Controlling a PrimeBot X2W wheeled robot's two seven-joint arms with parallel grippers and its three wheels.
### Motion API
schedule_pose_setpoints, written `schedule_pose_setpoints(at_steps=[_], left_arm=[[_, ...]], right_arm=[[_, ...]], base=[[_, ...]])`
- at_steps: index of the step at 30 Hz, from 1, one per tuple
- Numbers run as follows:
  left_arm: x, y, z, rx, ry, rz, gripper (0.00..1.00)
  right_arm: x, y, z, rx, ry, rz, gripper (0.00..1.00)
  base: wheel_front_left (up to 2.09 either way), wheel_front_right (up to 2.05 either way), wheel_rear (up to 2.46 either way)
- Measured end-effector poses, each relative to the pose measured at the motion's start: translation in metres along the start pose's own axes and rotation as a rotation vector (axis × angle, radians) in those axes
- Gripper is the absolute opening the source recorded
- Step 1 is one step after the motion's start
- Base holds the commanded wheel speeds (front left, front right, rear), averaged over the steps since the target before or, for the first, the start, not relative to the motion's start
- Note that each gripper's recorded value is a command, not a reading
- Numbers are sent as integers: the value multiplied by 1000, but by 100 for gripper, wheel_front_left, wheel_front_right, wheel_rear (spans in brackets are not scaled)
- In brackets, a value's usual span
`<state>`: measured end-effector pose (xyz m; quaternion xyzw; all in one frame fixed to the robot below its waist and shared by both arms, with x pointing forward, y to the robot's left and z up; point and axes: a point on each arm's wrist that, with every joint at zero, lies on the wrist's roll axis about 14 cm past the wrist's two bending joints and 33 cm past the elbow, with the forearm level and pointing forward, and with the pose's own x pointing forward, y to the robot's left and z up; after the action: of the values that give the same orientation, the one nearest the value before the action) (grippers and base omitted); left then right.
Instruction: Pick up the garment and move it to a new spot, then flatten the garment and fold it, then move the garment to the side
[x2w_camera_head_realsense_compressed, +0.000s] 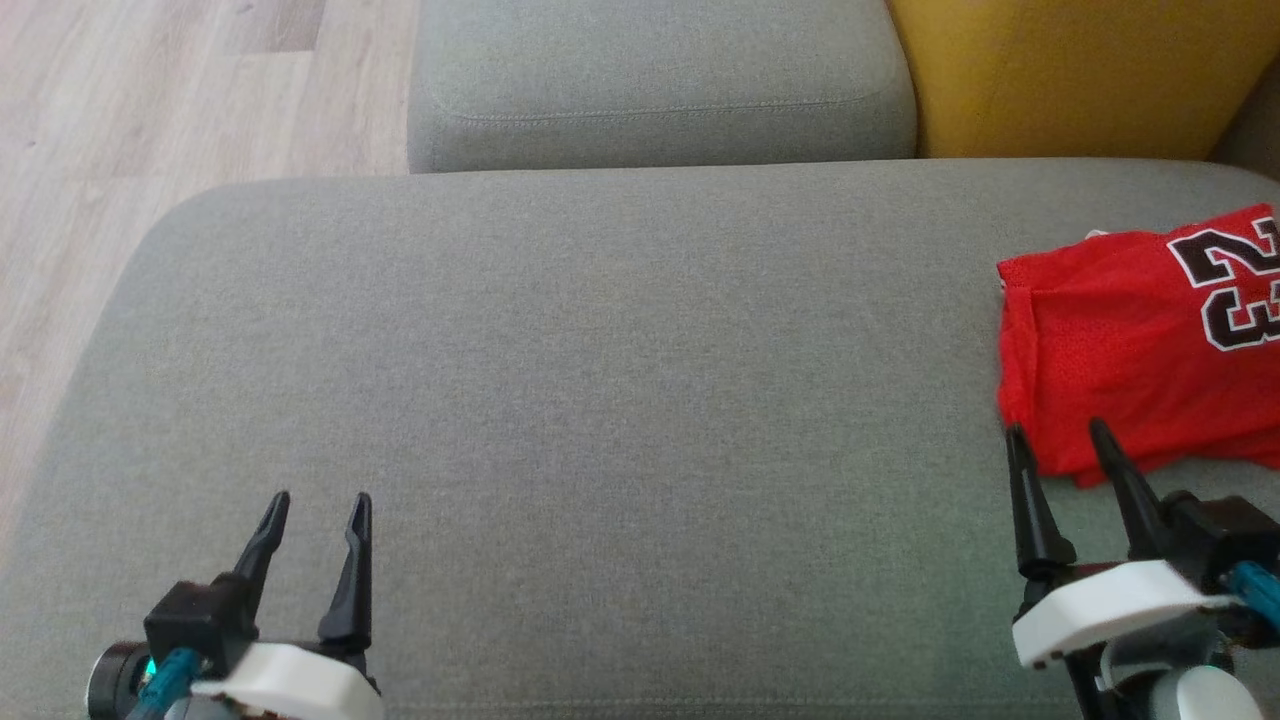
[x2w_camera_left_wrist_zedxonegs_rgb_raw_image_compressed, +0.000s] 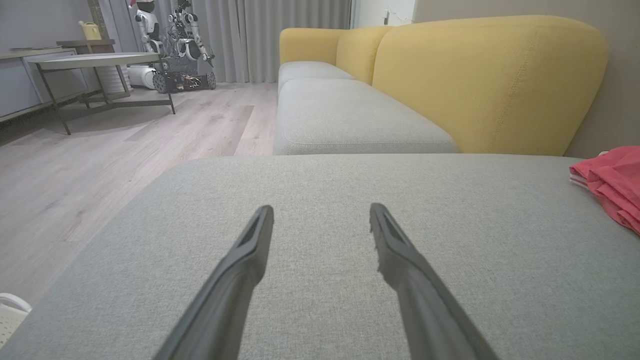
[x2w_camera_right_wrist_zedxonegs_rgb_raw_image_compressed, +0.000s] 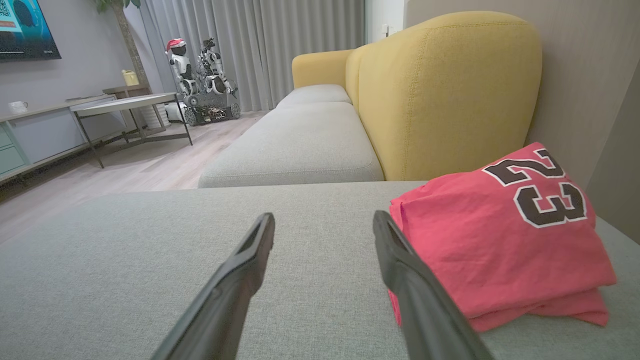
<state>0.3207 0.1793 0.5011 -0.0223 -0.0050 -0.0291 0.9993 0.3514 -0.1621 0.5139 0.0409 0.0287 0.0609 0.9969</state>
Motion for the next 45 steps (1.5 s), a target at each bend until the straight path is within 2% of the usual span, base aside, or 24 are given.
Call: schedule_pose_setpoints(at_steps=[20, 21, 27, 45], left_arm=[[0, 1, -3, 10, 9, 4, 100], [-1, 1, -7, 7, 23, 5, 0], [-19, -4, -46, -40, 146, 20, 0], [-10, 1, -50, -248, 186, 59, 0]], right_arm=[[2, 1, -4, 1, 19, 2, 100], [1, 0, -8, 3, 32, 1, 0], [-13, -3, -49, 42, 154, -16, 0], [-12, -6, -52, 259, 150, -37, 0]], base=[[0, 0, 0], [0, 0, 0], [0, 0, 0], [0, 0, 0]])
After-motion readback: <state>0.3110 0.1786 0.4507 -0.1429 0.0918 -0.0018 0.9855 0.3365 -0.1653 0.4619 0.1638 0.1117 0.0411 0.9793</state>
